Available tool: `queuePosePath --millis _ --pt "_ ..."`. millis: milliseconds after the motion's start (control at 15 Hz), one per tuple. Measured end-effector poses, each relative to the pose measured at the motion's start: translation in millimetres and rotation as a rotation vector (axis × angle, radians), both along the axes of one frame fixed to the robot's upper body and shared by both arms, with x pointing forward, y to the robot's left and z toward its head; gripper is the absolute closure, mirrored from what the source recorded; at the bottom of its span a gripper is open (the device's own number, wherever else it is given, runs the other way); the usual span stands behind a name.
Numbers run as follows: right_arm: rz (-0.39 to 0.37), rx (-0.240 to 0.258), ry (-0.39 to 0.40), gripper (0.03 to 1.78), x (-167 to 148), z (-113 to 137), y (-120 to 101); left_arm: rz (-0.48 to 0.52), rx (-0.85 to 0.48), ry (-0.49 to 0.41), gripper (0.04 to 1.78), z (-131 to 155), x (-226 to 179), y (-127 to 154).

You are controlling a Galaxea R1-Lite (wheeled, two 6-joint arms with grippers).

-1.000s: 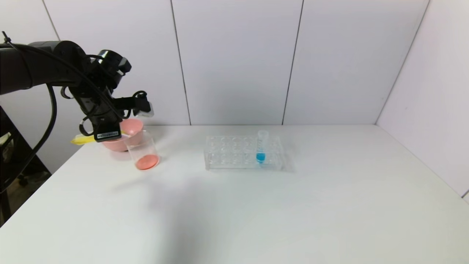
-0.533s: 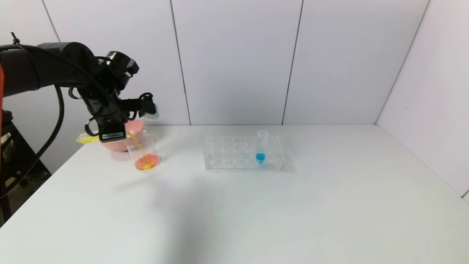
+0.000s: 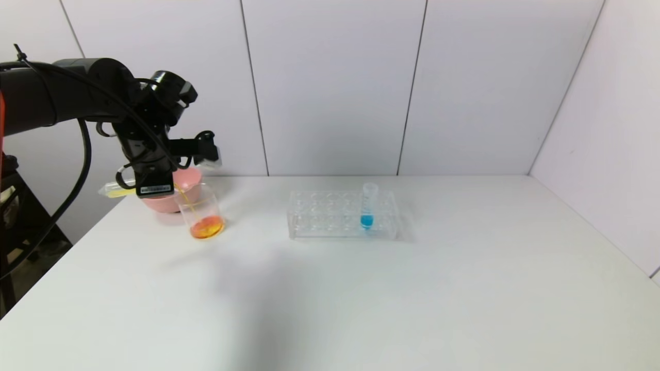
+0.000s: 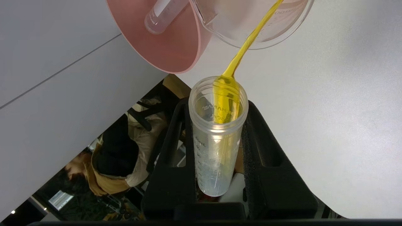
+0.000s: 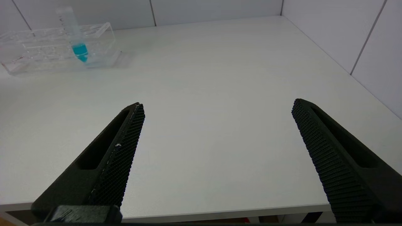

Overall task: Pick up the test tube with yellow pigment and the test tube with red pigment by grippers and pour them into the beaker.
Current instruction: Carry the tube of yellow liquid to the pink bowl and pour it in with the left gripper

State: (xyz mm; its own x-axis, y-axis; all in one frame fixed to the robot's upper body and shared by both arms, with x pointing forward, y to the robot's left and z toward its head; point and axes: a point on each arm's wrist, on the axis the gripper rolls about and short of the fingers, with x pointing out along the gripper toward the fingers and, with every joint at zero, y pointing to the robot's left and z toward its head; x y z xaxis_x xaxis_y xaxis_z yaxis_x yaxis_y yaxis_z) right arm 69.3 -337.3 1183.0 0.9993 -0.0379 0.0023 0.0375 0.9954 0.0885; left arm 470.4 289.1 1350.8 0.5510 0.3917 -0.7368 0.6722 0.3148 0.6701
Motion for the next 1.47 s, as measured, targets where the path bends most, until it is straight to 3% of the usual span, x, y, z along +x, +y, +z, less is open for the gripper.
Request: queuePosePath --millis 1467 --pt "0.0 0.0 0.0 0.1 0.0 0.0 0.0 0.033 0.194 -0.042 1.38 4.6 2.3 -8.0"
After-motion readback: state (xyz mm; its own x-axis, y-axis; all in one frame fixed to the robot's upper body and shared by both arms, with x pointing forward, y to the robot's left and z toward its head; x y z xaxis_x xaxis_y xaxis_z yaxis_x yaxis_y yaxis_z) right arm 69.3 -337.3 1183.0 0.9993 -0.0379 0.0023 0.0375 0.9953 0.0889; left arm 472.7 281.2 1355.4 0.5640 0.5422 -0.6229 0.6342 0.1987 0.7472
